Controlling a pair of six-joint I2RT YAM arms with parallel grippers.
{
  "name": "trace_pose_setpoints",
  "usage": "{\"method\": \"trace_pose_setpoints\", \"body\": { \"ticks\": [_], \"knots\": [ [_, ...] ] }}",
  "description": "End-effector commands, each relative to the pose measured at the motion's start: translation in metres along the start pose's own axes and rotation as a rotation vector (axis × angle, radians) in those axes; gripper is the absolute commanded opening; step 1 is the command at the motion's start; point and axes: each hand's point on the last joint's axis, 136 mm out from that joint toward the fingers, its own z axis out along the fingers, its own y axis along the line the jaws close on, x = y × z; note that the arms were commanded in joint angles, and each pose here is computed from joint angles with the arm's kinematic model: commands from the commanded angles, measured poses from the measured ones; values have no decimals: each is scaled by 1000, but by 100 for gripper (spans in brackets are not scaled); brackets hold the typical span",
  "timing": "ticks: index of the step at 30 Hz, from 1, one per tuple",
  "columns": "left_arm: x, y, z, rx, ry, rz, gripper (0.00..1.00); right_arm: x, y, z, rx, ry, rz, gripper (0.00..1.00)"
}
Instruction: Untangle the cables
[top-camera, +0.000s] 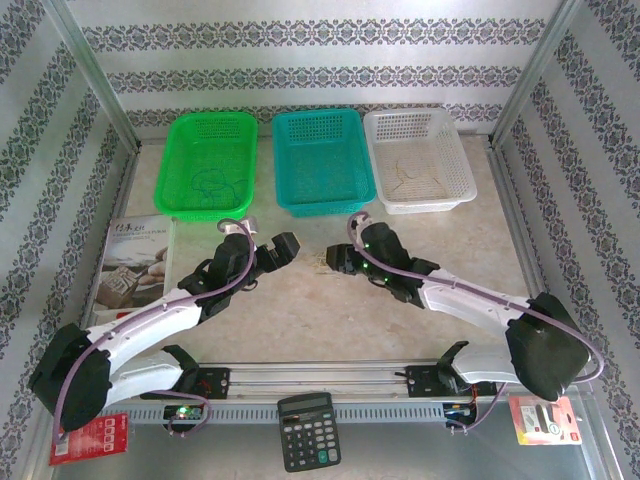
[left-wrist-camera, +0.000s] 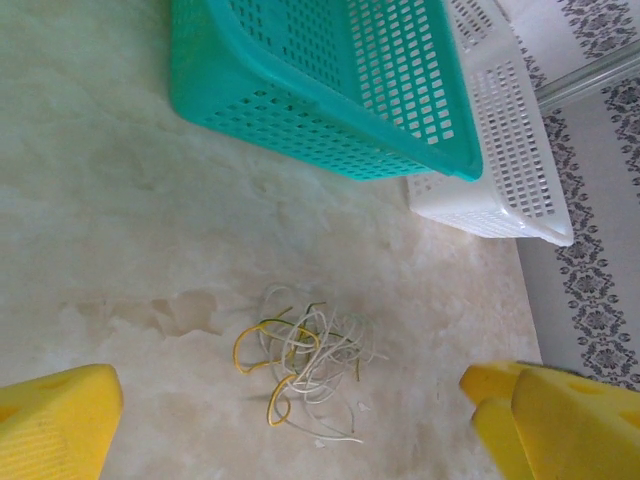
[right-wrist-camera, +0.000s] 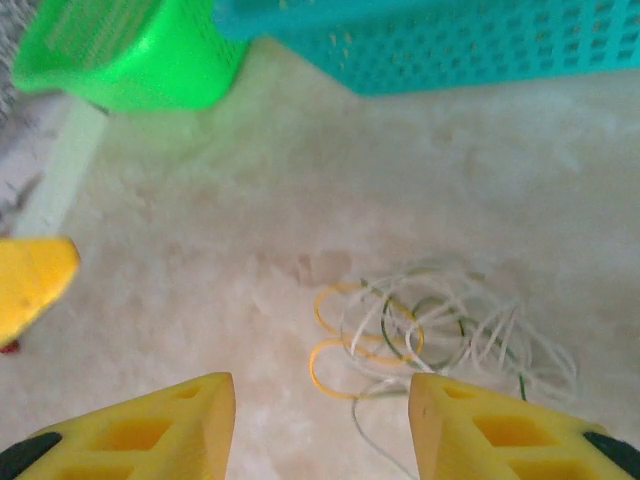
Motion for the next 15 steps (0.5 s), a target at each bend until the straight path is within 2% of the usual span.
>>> {"method": "trace_pose_setpoints", "body": {
  "ticks": [1,15],
  "knots": [
    [-3,12,2,-48,-5,-31,100,15,-18,9,103,28,-61,50],
    [5,5,13,-37,74,-18,100,23,-24,58,140,119,-88,57]
  ]
}}
